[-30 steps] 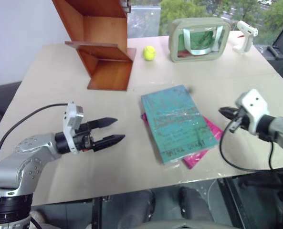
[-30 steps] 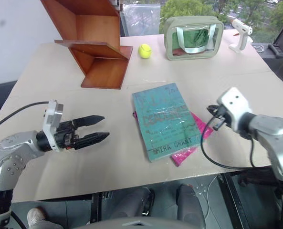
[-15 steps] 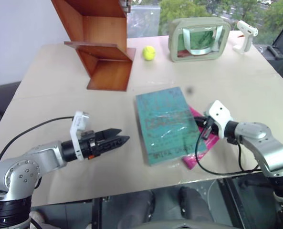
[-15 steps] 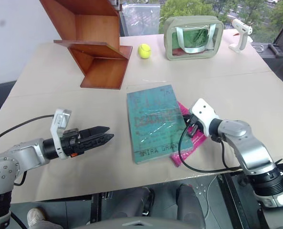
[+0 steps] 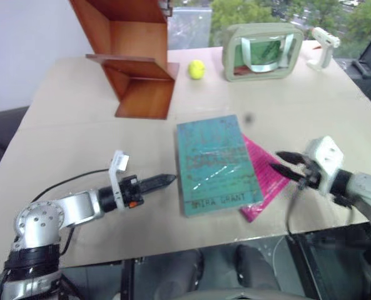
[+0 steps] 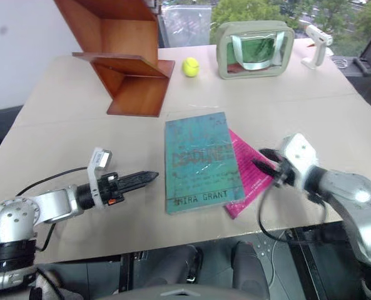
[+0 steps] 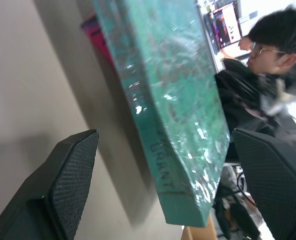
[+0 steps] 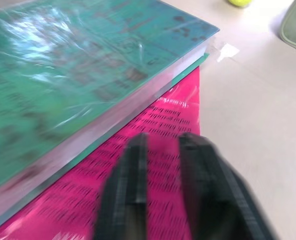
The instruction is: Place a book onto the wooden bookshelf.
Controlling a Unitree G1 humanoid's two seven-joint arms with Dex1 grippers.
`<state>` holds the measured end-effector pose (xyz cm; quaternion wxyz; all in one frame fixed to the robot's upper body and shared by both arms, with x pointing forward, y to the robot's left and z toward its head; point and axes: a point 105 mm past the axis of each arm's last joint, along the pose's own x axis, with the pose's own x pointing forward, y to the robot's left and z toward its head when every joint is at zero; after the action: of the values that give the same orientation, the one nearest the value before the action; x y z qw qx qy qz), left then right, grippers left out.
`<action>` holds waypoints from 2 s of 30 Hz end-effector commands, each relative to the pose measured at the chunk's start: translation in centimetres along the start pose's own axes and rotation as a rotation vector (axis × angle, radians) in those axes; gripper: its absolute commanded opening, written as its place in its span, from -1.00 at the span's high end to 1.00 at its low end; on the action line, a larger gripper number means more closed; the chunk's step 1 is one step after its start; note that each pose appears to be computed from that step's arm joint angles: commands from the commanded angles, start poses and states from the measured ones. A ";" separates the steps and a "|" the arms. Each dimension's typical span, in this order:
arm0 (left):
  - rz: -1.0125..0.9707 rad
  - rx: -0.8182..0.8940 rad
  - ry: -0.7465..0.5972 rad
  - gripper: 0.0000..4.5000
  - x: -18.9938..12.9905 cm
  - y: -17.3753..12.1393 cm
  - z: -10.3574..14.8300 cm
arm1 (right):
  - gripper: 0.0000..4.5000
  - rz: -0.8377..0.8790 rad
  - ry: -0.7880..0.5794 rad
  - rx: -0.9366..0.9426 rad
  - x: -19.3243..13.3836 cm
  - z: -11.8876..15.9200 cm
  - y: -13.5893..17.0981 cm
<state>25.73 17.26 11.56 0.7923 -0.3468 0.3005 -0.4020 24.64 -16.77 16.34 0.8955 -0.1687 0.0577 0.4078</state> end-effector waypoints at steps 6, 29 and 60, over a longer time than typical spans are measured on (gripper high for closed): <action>-0.050 -0.071 0.041 -1.00 1.9 0.5 0.7 | -0.69 0.163 -0.139 -0.064 -4.1 5.8 5.7; -0.241 -0.288 0.133 0.51 7.6 -1.1 0.9 | -0.73 0.223 -0.207 -0.207 -1.2 8.1 7.0; 0.514 2.405 0.080 0.98 4.0 -15.9 25.7 | -0.73 0.112 -0.349 -0.285 0.4 9.7 3.3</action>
<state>39.41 12.96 38.16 0.6688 0.6480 -0.2056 -0.3009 22.33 -11.20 23.65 0.8385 -0.2049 -0.1205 0.4902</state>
